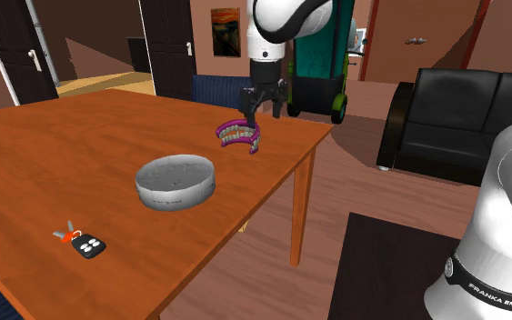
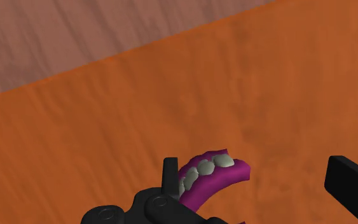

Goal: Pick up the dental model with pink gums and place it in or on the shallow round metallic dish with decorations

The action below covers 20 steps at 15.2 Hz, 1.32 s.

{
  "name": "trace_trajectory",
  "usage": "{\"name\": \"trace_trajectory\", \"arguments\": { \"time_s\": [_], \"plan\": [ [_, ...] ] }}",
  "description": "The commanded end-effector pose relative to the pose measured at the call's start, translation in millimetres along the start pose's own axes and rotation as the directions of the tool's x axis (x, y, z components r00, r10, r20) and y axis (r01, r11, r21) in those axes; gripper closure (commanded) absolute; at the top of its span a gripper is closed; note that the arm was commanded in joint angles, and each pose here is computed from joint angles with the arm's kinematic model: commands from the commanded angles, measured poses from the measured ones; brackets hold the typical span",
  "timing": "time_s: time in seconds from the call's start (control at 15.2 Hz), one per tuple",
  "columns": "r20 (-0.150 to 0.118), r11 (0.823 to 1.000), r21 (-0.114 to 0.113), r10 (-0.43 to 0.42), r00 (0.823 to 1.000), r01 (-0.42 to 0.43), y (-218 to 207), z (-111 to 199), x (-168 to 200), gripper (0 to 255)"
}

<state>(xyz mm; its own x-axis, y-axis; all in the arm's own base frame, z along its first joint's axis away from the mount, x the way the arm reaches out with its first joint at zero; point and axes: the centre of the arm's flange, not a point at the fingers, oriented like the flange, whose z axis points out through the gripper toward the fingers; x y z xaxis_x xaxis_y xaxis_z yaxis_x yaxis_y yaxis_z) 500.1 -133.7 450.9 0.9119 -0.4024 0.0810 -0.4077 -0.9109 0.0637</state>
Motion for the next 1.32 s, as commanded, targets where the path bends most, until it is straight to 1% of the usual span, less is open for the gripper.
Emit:
{"name": "trace_trajectory", "arguments": {
  "time_s": [0.0, 0.33, 0.4, 0.86, 1.25],
  "plan": [
    [-0.011, 0.999, -0.021, 0.024, 1.000, -0.024, 6, 12, 20, 0],
    [-0.039, 0.994, -0.071, 0.083, 0.996, -0.086, 27, 37, 70, 0],
    [-0.040, 0.993, -0.073, 0.085, 0.996, -0.088, 27, 38, 72, 0],
    [-0.040, 0.993, -0.073, 0.085, 0.996, -0.088, 30, 78, 73, 0],
    [-0.040, 0.993, -0.073, 0.085, 0.996, -0.088, 30, 78, 73, 0]
  ]
}}
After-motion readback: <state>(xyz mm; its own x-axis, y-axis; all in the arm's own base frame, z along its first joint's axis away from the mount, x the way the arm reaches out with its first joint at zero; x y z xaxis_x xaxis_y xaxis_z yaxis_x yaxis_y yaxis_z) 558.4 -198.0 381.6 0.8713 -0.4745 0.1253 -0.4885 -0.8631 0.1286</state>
